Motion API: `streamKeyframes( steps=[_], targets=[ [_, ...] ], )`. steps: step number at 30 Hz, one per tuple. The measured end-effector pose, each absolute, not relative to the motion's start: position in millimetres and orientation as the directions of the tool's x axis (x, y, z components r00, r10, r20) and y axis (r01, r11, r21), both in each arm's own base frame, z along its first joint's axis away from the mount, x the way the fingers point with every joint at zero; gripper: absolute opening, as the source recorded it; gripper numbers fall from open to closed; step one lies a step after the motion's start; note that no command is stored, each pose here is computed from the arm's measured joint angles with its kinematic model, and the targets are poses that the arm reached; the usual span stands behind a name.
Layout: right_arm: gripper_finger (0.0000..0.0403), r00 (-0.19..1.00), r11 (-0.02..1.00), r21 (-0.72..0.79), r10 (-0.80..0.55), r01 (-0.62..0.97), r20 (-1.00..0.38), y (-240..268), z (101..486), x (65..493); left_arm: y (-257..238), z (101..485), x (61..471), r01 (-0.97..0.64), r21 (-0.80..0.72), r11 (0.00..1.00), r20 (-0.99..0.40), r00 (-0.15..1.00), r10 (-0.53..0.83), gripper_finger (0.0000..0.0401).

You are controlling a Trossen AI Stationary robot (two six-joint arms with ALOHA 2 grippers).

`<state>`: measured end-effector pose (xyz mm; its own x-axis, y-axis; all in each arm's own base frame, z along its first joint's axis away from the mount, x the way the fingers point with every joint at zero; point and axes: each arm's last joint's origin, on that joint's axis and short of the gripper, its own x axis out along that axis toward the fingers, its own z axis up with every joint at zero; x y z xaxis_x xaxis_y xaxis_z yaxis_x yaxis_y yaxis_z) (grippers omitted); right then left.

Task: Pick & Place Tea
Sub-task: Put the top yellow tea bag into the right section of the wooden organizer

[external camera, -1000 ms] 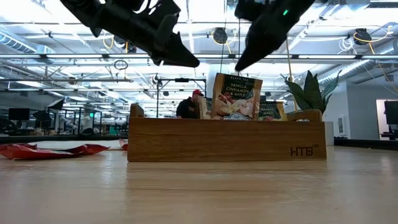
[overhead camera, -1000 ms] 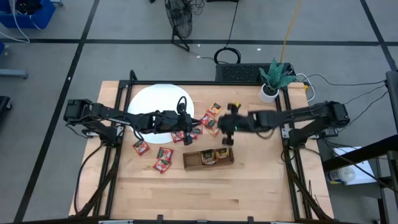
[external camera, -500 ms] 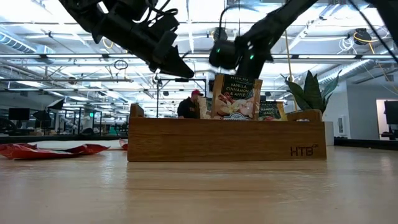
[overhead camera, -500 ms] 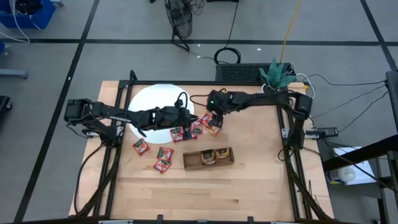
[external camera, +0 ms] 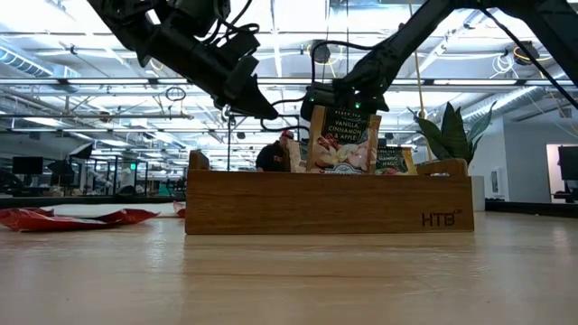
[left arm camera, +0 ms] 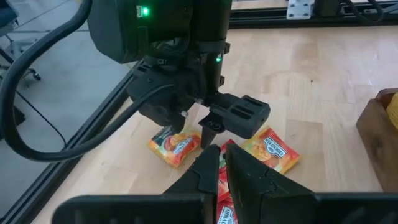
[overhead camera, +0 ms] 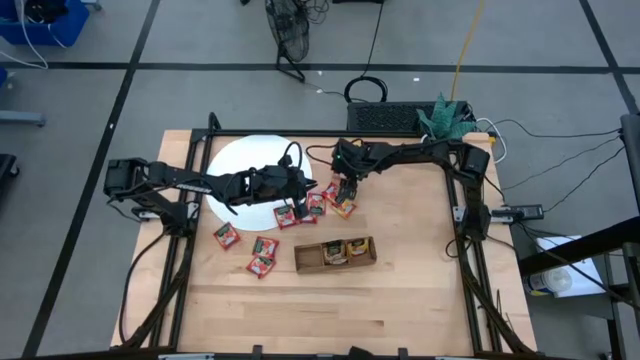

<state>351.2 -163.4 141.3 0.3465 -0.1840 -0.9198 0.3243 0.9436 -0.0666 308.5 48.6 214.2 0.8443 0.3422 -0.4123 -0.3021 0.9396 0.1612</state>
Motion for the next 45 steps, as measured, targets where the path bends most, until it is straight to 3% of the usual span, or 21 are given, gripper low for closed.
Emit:
streamKeyframes(
  steps=[8, 15, 20, 25, 30, 35, 40, 45],
  targets=[
    [0.015, 0.358, 0.956, -0.049, -0.155, 0.288, -0.921, -172, 141, 347, 49, 214, 309, -0.304, 0.157, 0.94, -0.412, 0.844, 0.342, 0.0035],
    [0.0018, 0.358, 0.978, -0.071, -0.139, 0.197, -0.923, -169, 141, 348, 49, 214, 309, -0.305, 0.155, 0.94, -0.413, 0.844, 0.342, 0.0035],
    [0.0001, 0.329, 0.99, -0.083, -0.116, 0.113, -0.937, -150, 142, 351, 49, 214, 308, -0.305, 0.154, 0.94, -0.418, 0.842, 0.342, 0.0035],
    [0.0, 0.333, 0.968, -0.247, -0.221, -0.038, -0.917, -121, 163, 357, 48, 213, 308, -0.305, 0.153, 0.94, -0.425, 0.839, 0.341, 0.0035],
    [0.001, 0.388, 0.949, -0.289, -0.22, -0.13, -0.895, -108, 172, 363, 48, 212, 307, -0.304, 0.151, 0.941, -0.434, 0.834, 0.339, 0.0035],
    [0.0077, 0.403, 0.941, -0.314, -0.24, -0.129, -0.883, -124, 169, 363, 48, 212, 307, -0.31, 0.138, 0.941, -0.437, 0.833, 0.338, 0.0035],
    [0.0161, 0.412, 0.964, -0.247, -0.188, -0.095, -0.892, -138, 164, 359, 48, 212, 308, -0.297, 0.128, 0.946, -0.439, 0.839, 0.322, 0.0035],
    [0.0184, 0.444, 0.979, -0.185, -0.126, -0.092, -0.887, -145, 164, 357, 48, 212, 308, -0.297, 0.127, 0.946, -0.439, 0.839, 0.322, 0.0035]
  ],
)
